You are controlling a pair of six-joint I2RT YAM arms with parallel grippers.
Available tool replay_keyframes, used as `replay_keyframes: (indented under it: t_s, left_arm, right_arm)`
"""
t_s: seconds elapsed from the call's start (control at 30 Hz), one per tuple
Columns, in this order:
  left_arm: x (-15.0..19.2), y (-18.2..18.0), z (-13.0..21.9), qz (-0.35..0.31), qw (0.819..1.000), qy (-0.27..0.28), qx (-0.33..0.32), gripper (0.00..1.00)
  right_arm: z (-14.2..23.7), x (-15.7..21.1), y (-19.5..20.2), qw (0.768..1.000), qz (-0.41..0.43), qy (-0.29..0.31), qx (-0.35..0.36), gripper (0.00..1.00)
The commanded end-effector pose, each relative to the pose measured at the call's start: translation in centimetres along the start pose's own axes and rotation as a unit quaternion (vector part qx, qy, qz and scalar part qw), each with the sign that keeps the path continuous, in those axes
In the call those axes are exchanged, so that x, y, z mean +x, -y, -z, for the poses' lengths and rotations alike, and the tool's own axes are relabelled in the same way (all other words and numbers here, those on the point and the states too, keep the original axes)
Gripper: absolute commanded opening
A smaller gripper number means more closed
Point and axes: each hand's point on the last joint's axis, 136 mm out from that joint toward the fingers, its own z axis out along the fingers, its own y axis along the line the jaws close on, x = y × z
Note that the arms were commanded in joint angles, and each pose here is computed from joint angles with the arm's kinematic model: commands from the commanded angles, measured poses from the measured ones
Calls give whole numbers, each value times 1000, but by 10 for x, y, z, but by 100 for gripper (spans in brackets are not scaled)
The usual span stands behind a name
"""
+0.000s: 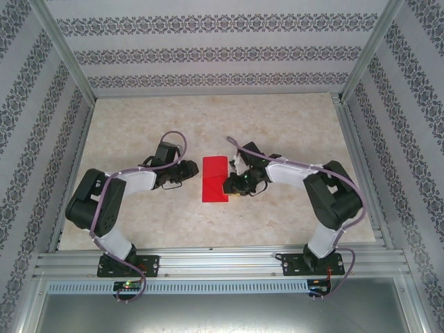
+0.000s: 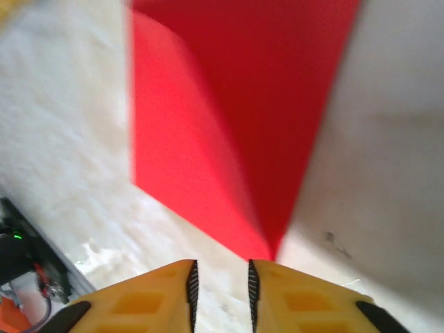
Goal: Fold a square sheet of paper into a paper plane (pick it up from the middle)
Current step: Fold the triangle a second time at the center of the table, then turn over the paper at the center of the table.
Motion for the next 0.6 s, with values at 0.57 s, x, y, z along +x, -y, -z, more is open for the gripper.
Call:
replay_keyframes:
  t_s: [0.57]
  left_arm:
    - [29, 50, 22, 45, 993, -31, 101, 83]
  right_arm:
    - [-5, -60, -9, 996, 75, 43, -34, 46]
